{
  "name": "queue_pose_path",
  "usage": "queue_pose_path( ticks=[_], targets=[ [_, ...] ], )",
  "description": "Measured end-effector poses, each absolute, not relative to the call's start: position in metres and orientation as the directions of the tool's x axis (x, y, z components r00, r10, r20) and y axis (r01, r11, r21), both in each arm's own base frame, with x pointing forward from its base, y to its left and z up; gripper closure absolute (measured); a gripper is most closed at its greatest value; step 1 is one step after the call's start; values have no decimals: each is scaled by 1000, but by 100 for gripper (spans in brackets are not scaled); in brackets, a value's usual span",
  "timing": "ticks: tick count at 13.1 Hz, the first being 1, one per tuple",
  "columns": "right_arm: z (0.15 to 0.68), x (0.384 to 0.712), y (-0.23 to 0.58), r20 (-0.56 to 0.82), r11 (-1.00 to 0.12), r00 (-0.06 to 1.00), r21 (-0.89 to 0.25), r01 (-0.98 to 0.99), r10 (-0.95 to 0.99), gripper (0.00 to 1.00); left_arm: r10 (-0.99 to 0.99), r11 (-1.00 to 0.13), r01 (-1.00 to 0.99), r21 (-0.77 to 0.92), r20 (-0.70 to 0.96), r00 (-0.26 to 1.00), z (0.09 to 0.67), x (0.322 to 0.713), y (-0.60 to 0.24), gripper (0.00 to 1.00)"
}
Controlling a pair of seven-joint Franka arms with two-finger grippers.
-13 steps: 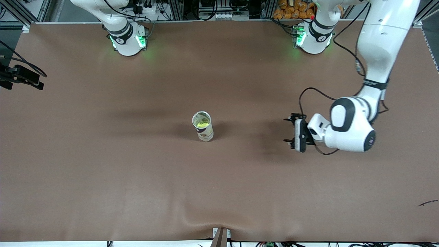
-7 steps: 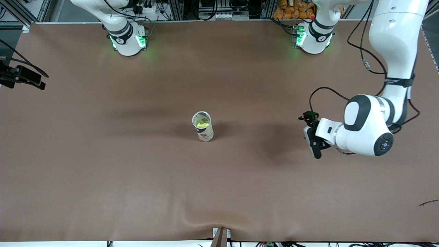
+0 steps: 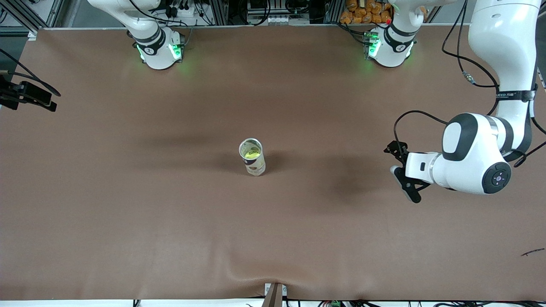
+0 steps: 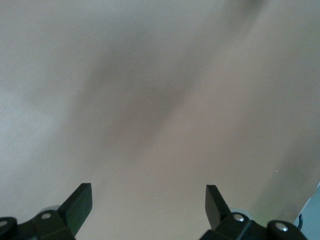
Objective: Insert tennis ball vertically with right arm
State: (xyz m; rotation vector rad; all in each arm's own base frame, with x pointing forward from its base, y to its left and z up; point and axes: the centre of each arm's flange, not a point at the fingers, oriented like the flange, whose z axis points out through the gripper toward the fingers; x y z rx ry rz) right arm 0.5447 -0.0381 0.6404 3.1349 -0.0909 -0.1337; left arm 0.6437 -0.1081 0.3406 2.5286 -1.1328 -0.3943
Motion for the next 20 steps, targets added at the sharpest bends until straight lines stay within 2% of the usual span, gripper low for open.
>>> queue_pose_path(
  ticks=[3,6,8,10,15,20],
  targets=[
    [640,545,-36,-85,-999,995,5,-54,-54,0,-661,-738,-592,324,-168,731,374,643,-105,0],
    [640,545,-27,-86,-999,996,5,-39,-39,0,-462,-882,-418,216,-228,857,432,628,-117,0],
    [640,545,-28,-86,-999,995,6,-41,-42,0,-343,-937,-316,148,-237,909,470,614,-129,0],
    [640,545,-29,-86,-999,995,6,-43,-44,0,-287,-958,-276,80,-215,934,505,602,-124,0],
    [639,546,-28,-87,-999,995,6,-41,-41,0,-49,-998,-41,51,-170,984,563,589,14,0],
    [639,545,-30,-88,-999,995,6,-45,-46,0,95,-995,99,32,-127,987,630,542,2,0]
  ],
)
